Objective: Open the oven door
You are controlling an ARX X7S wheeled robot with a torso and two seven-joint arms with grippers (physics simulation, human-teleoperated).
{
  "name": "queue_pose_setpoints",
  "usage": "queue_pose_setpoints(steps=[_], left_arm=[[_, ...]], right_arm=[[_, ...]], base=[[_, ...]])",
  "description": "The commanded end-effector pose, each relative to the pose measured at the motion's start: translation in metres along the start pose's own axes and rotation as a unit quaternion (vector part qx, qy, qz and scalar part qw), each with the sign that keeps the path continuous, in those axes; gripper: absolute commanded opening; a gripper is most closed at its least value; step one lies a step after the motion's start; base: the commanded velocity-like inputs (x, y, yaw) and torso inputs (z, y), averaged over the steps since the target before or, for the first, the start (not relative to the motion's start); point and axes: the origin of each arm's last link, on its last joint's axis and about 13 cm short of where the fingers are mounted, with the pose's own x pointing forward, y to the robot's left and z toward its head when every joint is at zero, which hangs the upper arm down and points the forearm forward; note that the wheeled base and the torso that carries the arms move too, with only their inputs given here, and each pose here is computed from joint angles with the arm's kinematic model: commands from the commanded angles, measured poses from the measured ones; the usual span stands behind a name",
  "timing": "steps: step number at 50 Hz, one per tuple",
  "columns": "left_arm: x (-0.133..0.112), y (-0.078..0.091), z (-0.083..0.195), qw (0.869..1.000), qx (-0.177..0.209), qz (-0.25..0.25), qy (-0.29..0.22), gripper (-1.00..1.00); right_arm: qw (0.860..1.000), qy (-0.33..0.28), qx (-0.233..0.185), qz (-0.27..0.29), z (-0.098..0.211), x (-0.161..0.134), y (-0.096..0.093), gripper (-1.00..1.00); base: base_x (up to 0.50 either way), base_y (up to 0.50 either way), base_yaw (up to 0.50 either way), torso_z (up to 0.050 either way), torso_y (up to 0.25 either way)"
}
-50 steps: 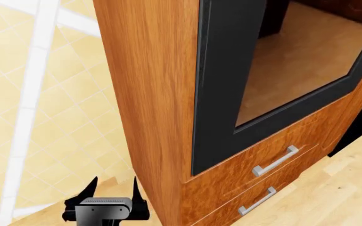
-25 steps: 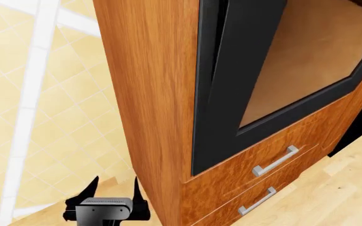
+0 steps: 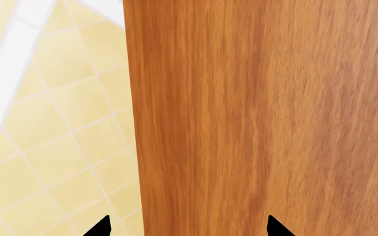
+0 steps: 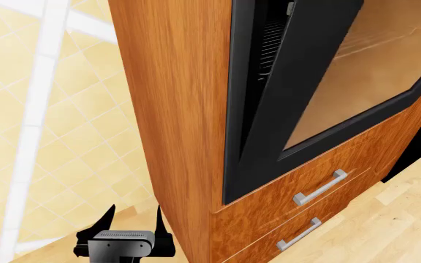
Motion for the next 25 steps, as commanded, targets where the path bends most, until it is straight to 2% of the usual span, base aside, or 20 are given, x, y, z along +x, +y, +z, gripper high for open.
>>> queue_pose_setpoints(steps=[1,25], left_arm=[[-0.001,0.000,0.003,1.000,0.001,-0.001,-0.003,1.00],[-0.001,-0.001,0.004,1.000,0.001,-0.006,-0.007,1.00]], right_arm=[[0.999,0.028,0.014,-0.013,-0.015,-0.023,0.007,-1.00],[0.999,0.035,0.023,-0.021,-0.023,-0.061,0.019,-1.00]], base=[[0.00,0.00,0.00,0.000,0.000],[0.00,0.00,0.00,0.000,0.000]])
